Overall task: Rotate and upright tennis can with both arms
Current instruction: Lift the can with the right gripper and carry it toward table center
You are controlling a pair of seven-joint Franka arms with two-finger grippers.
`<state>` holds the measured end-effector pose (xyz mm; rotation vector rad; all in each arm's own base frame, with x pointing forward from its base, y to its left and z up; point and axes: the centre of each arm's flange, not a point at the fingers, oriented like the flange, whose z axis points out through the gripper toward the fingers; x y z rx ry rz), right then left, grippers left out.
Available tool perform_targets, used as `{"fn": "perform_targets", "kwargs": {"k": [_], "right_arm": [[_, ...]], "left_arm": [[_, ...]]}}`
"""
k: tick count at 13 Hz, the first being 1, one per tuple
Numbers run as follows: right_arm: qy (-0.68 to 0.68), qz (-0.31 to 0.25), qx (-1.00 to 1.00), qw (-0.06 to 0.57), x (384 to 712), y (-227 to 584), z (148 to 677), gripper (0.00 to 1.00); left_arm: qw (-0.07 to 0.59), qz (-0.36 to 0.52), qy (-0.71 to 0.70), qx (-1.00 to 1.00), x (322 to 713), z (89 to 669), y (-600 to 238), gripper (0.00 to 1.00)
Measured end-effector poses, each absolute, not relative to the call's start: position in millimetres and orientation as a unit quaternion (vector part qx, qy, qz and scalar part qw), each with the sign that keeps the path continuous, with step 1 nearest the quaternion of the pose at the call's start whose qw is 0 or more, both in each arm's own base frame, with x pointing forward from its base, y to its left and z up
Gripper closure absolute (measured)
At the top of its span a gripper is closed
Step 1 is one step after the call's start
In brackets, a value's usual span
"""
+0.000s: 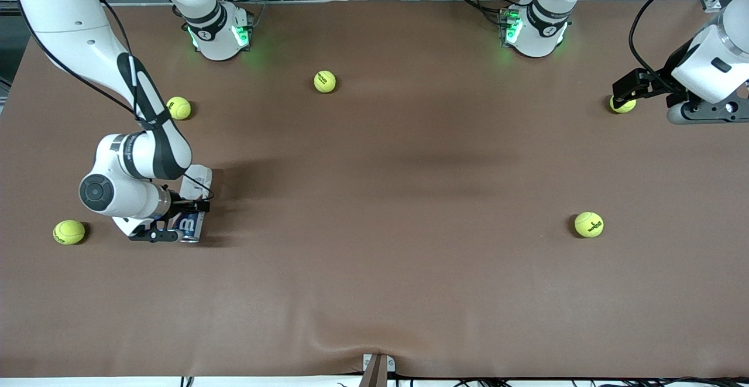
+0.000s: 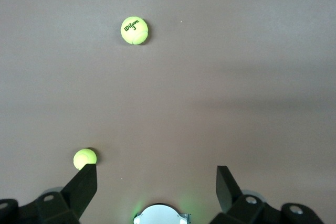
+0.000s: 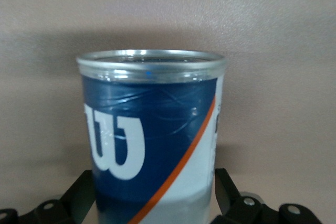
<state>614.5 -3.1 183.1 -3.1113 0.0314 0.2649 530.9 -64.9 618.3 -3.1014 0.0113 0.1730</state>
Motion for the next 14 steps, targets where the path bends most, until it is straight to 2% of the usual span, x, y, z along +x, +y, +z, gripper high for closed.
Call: {"fn": "perform_targets", "kwargs": {"k": [6,7,8,10,11,14], "right_arm": [[0.010,0.090,-0.996,0.010,613,-3,177,0.00],[0.010,0.090,-0.996,0.010,613,-3,177,0.08],[0.009,0.090,-0.996,0.010,613,-2,177,0.09],[0.006,0.088,-0.996,0.009,615,2,179,0.29],[0.004,0.085,-0.996,0.009,617,4,182,0.35],[-0.011,0.073,-0.997,0.010,626,6,199,0.37]], "left_arm": [[0.018,0.057,0.002,-0.998,532,617,-63,0.00],[0.018,0.057,0.001,-0.998,532,617,-62,0.00],[0.018,0.057,0.000,-0.998,532,617,-61,0.00],[0.017,0.057,-0.005,-0.998,533,617,-56,0.00],[0.017,0.057,-0.007,-0.998,533,617,-54,0.00],[0.017,0.058,-0.010,-0.998,532,618,-51,0.00]]}}
